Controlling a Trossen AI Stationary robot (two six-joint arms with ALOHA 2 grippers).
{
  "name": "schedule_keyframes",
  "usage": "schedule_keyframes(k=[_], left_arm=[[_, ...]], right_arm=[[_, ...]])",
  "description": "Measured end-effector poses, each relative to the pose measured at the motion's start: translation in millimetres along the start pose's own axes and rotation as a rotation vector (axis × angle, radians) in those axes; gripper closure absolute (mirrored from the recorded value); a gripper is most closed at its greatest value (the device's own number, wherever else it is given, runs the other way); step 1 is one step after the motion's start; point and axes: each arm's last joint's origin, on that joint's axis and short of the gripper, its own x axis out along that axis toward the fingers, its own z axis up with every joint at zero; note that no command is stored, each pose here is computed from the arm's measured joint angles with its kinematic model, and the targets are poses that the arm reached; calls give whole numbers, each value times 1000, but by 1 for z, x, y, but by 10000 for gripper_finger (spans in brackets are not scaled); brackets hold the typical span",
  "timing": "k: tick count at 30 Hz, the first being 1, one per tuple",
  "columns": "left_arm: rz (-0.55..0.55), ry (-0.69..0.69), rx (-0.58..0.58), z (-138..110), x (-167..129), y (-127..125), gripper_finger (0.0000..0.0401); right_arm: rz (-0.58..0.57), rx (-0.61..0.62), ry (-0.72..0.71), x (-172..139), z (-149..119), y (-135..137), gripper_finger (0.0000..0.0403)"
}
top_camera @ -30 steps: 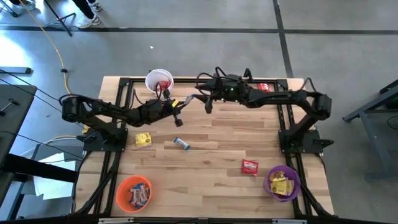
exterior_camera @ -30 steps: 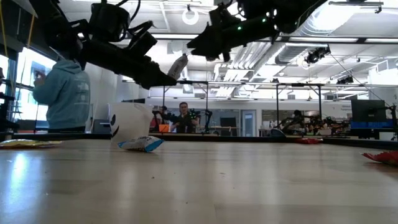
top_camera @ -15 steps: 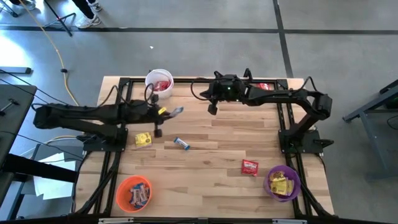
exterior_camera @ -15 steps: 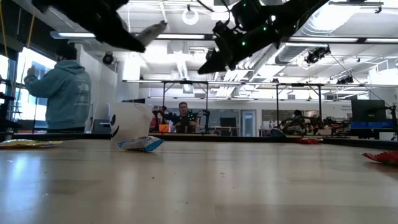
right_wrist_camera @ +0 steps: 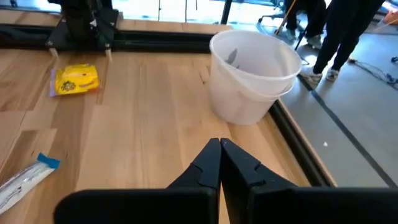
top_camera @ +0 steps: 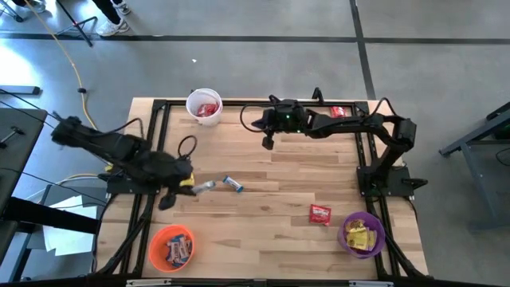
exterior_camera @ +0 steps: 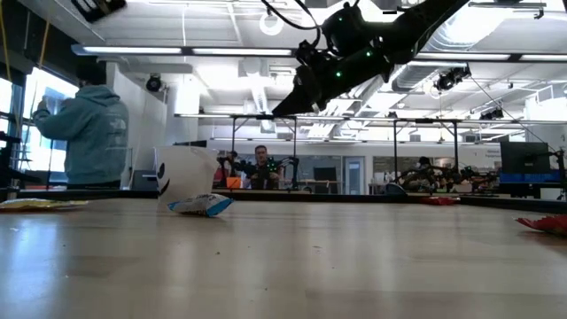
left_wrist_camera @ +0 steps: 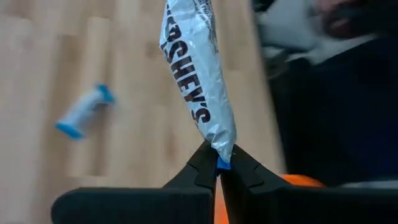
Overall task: Sort candy
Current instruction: Put the white candy into the orange bucket
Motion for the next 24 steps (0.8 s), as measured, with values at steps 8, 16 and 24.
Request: schedule_keyframes(k=[8,16,24], left_arm=[[-271,223,-383,-17,-8,-44,401],[-241,326,-548,-32,13,-77,401],[-326,400,-765,-56,48,-104,401]], right_arm=[[-10,-21,-38,0,4,-1,402],[-10,-38,-37,0,3,-1,402],[-10,-57,-36,0,3,-1,403]])
